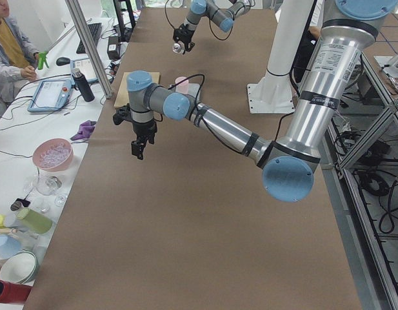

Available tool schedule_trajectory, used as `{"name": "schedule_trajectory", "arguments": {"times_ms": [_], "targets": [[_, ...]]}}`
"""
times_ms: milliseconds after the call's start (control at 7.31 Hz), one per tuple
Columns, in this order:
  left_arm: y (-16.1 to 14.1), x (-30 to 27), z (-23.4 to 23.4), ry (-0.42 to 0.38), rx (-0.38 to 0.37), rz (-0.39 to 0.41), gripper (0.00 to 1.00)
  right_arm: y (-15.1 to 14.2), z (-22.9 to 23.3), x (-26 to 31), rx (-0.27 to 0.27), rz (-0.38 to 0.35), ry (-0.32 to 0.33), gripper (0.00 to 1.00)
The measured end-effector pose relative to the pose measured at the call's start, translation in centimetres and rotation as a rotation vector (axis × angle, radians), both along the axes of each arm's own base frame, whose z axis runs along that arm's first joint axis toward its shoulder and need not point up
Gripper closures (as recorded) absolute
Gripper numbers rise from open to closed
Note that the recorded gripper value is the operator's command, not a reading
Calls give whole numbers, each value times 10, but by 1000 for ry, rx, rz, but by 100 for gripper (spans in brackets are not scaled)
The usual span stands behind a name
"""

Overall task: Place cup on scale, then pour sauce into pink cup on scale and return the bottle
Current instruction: 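Carry the upright bottle back away from the scale with the right gripper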

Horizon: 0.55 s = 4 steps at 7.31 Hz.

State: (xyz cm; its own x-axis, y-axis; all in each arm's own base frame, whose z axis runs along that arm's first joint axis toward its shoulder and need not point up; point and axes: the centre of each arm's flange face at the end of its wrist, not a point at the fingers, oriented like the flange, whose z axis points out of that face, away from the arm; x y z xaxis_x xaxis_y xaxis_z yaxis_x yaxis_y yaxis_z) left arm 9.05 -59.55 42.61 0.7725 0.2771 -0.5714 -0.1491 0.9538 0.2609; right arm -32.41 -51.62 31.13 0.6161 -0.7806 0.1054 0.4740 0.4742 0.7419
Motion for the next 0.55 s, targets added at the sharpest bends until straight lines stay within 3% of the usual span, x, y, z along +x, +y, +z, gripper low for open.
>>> {"name": "schedule_trajectory", "arguments": {"times_ms": [137,410,547], "targets": [[0,0,-2,2,-2,-5,2,-8,30,42,-33,22,-80,100],[-2,1,-6,5,-1,-12,2,2,89,95,-94,94,-258,100],[-3,2,-8,6,1,-13,2,8,131,110,-87,120,-327,100]]}}
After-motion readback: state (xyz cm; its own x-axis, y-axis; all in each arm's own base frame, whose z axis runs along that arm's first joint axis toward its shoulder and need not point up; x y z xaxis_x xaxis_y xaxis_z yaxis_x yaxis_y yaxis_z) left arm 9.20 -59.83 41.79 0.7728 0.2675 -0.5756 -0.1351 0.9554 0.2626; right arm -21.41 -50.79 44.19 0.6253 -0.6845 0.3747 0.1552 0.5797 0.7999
